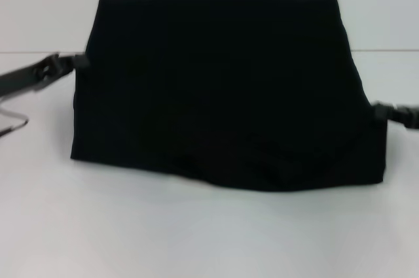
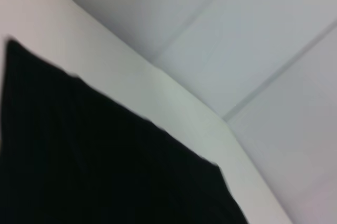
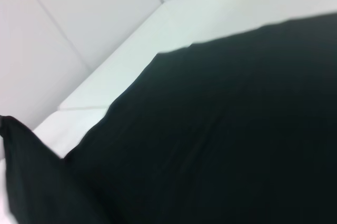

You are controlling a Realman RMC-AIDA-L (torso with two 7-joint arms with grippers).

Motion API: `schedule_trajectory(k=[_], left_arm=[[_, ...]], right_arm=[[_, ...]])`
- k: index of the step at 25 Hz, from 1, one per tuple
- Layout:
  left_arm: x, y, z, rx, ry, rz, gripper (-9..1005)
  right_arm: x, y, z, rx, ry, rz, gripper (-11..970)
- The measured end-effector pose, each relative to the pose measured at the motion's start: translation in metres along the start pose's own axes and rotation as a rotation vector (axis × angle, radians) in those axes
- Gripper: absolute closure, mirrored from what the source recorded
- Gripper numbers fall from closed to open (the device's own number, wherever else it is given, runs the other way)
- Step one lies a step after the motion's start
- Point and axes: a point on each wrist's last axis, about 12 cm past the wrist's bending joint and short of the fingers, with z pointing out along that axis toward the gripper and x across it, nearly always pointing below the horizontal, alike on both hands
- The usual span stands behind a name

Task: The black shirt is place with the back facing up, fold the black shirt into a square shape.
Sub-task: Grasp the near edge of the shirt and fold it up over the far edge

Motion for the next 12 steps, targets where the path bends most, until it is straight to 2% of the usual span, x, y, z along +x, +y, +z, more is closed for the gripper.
schedule_trajectory(k=[8, 12], left_arm=[[-0.024, -0.013, 0.059, -0.156, -0.095, 0.112, 968], [-0.030, -0.020, 0.075, -0.205, -0.121, 0.161, 968]], right_arm=[[-0.046, 0.000, 0.055, 0.186, -0.032, -0.053, 917], [-0.067, 0.004, 0.074, 0.267, -0.064, -0.085, 917]])
